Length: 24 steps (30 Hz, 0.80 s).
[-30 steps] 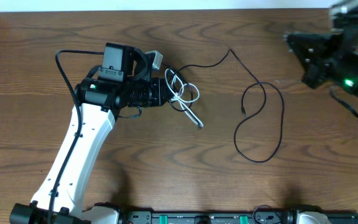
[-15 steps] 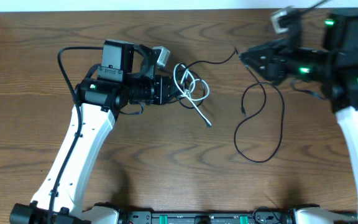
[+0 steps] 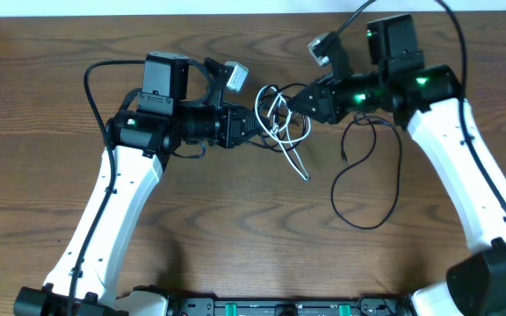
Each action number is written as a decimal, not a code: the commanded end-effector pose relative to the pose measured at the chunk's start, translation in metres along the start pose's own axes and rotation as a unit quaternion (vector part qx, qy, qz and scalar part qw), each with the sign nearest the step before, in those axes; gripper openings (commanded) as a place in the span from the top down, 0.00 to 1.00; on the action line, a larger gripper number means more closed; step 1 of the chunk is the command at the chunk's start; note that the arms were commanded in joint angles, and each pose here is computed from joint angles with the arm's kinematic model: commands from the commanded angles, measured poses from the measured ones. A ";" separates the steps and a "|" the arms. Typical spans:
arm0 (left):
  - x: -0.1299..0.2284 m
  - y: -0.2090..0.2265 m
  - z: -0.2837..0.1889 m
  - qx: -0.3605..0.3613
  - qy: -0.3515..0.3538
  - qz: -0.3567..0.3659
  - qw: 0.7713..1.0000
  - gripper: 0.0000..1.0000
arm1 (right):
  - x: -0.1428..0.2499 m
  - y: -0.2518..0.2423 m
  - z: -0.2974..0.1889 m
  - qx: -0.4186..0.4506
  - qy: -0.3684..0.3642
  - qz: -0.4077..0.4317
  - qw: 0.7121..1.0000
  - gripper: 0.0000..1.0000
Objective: Untangle cables
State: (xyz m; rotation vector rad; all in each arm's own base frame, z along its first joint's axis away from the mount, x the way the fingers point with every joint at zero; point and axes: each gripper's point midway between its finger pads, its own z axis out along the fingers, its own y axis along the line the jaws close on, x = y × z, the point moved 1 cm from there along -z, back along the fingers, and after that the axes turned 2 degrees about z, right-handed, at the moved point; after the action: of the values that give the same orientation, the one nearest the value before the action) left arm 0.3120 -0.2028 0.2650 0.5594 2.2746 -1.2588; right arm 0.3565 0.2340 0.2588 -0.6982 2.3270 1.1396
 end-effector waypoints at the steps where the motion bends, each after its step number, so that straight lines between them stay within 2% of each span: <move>1: -0.001 -0.010 -0.005 0.018 -0.008 0.023 1.000 0.92 | 0.006 0.009 0.014 -0.016 0.017 -0.009 1.000 0.68; 12: -0.002 -0.010 -0.005 0.019 -0.009 0.026 0.999 0.92 | 0.016 -0.002 0.049 -0.016 0.046 0.044 0.998 0.67; 15: -0.002 -0.010 -0.005 0.019 -0.009 0.026 0.999 0.92 | 0.018 -0.011 0.054 0.001 0.051 0.061 0.997 0.69; 18: -0.002 -0.010 -0.005 0.018 -0.009 0.026 0.999 0.92 | 0.018 -0.031 0.053 0.059 0.047 0.078 0.994 0.81; 21: -0.002 -0.010 -0.005 0.018 -0.009 0.026 0.999 0.92 | 0.019 -0.051 0.049 0.122 0.041 0.096 0.987 0.99; 24: -0.002 -0.008 -0.005 0.014 -0.010 0.026 1.000 0.92 | 0.025 -0.075 0.039 0.199 0.044 0.112 0.973 0.99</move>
State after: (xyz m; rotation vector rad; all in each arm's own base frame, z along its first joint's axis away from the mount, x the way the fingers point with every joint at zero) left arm 0.3196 -0.1976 0.2534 0.5307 2.2999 -1.1986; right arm 0.3509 0.2720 0.2163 -0.6022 2.5218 1.1536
